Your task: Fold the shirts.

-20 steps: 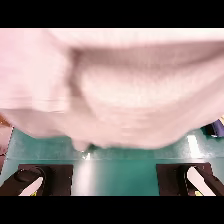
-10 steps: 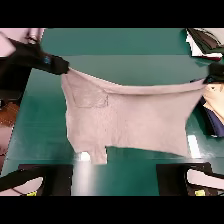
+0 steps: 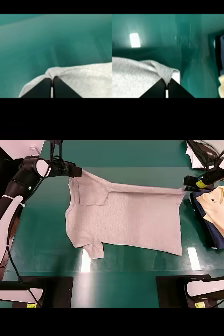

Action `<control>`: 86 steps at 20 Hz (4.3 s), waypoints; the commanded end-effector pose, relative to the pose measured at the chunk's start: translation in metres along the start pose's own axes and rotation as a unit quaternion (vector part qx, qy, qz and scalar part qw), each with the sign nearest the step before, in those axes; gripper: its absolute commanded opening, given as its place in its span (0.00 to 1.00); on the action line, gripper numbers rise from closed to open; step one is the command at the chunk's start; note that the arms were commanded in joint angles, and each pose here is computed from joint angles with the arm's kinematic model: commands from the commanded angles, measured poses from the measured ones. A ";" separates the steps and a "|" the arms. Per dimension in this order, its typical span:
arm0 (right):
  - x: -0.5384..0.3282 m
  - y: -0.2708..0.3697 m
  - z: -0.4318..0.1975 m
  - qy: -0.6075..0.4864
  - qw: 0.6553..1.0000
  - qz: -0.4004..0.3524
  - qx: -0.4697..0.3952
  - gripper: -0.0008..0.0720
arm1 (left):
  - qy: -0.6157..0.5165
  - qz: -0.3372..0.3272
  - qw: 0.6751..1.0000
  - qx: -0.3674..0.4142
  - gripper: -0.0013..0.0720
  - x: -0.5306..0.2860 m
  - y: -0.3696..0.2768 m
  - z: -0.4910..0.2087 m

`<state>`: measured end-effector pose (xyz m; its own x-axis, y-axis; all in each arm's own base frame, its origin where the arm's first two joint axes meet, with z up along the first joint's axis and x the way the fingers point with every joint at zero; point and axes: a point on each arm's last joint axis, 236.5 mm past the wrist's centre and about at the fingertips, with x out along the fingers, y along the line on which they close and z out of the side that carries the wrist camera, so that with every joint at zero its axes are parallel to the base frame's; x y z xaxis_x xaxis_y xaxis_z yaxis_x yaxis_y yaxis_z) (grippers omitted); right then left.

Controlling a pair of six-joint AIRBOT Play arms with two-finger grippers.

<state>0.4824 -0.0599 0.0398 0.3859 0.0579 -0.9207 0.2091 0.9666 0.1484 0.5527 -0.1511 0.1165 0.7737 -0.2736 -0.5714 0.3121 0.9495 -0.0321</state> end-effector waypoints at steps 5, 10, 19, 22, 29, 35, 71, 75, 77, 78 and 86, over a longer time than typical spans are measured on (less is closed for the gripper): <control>0.006 0.016 -0.027 0.052 0.998 0.000 -0.026 0.02 | 0.109 0.023 0.993 0.030 0.04 0.000 0.039 -0.056; 0.025 0.031 -0.081 0.097 0.994 0.005 -0.041 0.02 | 0.210 -0.001 0.976 0.062 0.04 -0.002 0.036 -0.124; 0.039 0.031 -0.121 0.130 0.991 0.001 -0.032 0.04 | 0.311 -0.024 0.949 0.052 0.08 -0.019 0.028 -0.184; 0.018 0.021 -0.121 0.157 0.987 0.000 -0.018 0.53 | 0.364 -0.036 0.930 0.045 0.78 -0.037 0.023 -0.203; -0.044 0.035 -0.158 0.175 0.978 0.113 0.001 0.52 | 0.393 -0.081 0.908 -0.116 0.74 -0.096 -0.009 -0.229; -0.046 0.044 -0.187 0.155 0.977 0.147 0.024 0.52 | 0.400 -0.049 0.892 -0.203 0.74 -0.151 -0.032 -0.313; -0.029 -0.037 -0.281 0.210 0.962 0.098 0.148 0.52 | 0.284 -0.055 0.939 -0.187 0.04 -0.140 -0.026 -0.250; -0.004 -0.031 -0.305 0.226 0.945 0.142 0.191 0.52 | 0.281 -0.056 0.939 -0.189 0.04 -0.139 -0.027 -0.249; 0.006 -0.023 -0.308 0.239 0.941 0.150 0.189 0.52 | 0.285 -0.057 0.938 -0.189 0.04 -0.140 -0.028 -0.250; 0.010 -0.017 -0.307 0.240 0.940 0.155 0.185 0.52 | 0.285 -0.057 0.938 -0.188 0.04 -0.141 -0.028 -0.251; 0.018 -0.009 -0.305 0.239 0.945 0.153 0.163 0.06 | 0.294 -0.059 0.935 -0.188 0.04 -0.143 -0.029 -0.254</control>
<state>0.2128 0.0061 -0.0873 0.0401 0.4992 -0.8655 0.4541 0.7625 0.4608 0.2937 -0.1006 -0.0093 0.2776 -0.3528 -0.8935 0.0736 0.9352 -0.3464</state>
